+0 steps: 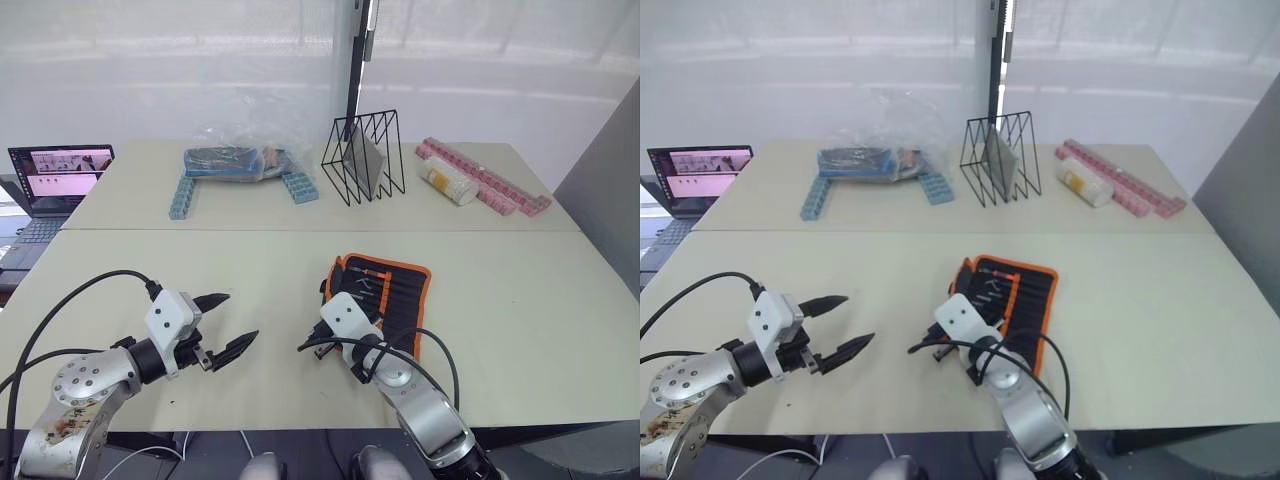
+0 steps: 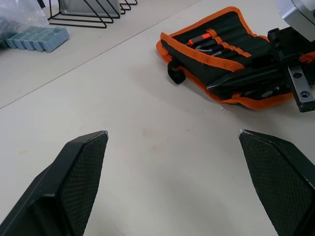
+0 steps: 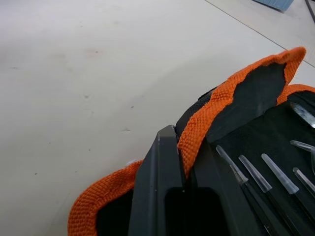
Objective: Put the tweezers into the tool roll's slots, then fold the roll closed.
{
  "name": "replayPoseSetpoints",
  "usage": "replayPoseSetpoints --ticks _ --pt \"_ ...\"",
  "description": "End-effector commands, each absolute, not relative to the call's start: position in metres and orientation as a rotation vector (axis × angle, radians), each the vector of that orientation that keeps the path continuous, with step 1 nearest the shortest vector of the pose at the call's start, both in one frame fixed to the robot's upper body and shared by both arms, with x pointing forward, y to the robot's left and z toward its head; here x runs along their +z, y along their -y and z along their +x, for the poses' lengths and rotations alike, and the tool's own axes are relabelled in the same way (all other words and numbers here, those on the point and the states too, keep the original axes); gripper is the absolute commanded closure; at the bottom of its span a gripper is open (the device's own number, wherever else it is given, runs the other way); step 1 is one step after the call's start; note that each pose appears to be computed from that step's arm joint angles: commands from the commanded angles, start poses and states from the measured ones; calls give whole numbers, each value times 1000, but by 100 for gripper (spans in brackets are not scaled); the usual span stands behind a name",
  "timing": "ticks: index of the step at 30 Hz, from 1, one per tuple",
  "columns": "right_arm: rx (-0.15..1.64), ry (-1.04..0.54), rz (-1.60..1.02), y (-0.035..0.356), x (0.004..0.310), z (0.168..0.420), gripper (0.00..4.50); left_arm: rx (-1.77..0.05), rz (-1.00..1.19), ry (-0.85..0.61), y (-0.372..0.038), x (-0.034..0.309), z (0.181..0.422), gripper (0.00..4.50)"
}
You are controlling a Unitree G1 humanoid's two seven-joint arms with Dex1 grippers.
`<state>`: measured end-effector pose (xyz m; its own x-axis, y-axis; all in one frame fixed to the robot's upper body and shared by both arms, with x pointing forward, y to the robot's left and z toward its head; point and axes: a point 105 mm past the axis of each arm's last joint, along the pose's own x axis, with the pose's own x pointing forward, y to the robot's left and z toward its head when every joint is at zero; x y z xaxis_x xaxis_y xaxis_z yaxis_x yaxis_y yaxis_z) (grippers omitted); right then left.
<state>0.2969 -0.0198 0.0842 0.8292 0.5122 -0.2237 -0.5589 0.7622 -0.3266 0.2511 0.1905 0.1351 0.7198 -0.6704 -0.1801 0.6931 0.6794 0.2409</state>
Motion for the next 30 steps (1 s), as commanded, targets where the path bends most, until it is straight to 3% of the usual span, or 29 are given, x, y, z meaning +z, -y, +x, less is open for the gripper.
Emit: replayPoseSetpoints --ticks 1,9,16,23,30 --pt "646 -81 -368 13 93 297 445 -750 324 -50 -193 143 253 0" --pt "1002 4 -393 -8 96 270 445 -785 371 -62 -199 135 249 0" --pt "1214 23 -473 11 92 263 445 -1032 526 -98 -198 136 258 0" --pt "1301 60 -528 14 91 257 445 -1278 773 -44 -176 140 304 0" --pt "1263 59 -524 12 89 255 445 -1444 1009 22 -143 134 352 0"
